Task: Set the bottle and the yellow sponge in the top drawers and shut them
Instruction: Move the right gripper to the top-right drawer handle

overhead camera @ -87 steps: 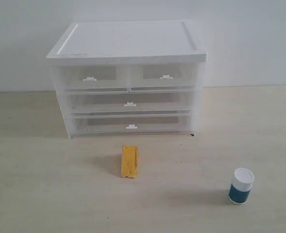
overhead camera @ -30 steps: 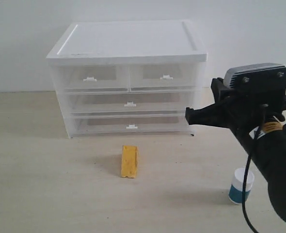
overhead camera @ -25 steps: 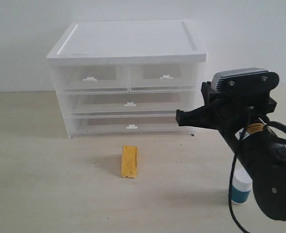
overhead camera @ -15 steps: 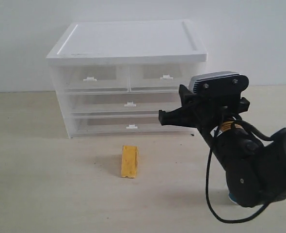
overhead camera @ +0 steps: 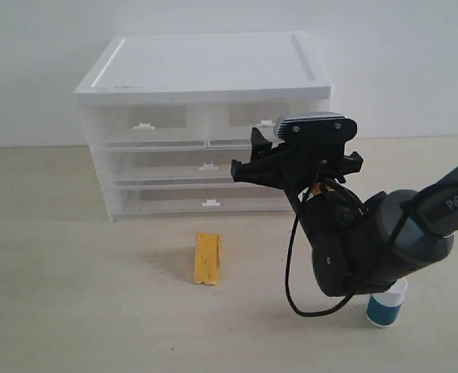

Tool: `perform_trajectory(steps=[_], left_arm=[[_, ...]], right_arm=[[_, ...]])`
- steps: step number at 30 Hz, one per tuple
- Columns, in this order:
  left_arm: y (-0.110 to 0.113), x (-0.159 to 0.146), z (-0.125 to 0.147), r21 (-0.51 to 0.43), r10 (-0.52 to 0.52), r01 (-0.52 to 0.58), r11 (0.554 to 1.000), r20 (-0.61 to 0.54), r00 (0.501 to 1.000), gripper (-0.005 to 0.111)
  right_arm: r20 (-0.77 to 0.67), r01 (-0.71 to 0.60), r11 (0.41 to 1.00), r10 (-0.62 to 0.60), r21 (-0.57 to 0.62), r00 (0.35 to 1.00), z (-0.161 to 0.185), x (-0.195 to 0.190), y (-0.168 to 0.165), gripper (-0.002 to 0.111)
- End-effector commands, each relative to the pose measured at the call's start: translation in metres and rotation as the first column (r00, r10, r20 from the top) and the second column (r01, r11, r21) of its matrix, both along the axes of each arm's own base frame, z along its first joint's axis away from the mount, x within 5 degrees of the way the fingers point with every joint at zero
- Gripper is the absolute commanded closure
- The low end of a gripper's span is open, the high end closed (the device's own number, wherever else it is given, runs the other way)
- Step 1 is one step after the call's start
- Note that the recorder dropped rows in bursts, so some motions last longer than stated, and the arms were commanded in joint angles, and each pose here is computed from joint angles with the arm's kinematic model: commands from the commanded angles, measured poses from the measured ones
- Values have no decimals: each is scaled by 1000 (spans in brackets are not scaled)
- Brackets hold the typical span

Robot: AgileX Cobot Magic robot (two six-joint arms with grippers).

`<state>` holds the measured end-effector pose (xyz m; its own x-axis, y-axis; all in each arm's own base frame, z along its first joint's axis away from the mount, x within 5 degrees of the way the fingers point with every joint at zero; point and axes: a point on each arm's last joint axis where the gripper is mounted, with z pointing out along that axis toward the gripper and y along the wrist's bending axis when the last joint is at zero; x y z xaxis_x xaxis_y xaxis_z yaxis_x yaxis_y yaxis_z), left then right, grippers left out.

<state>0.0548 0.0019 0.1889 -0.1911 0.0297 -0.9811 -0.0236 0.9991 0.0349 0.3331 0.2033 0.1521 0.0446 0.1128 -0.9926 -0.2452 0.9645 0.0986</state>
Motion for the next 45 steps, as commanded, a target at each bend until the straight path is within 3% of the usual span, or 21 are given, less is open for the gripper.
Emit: perform_trajectory(steps=[1,15,21,31,45], left_arm=[[0,0,-1,-15,4,-4,1000,-1,1000,102],[0,0,-1,-15,4,-4,1000,1,1000,102],[0,0,-1,-15,4,-4,1000,1,1000,102],[0,0,-1,-15,4,-4,1000,1,1000,102],[0,0,-1,-15,4,-4,1000,1,1000,102]], right_arm=[[9,8,999,-7,-48,1000,5,7,4,43],[-50,36,996,-40,-79,998,-6,27,16,44],[-31,42,996,-45,-80,999,-6,28,16,59],[55,49,996,-46,-69,997,2,27,16,47],[72,51,997,-47,-56,996,6,21,14,47]])
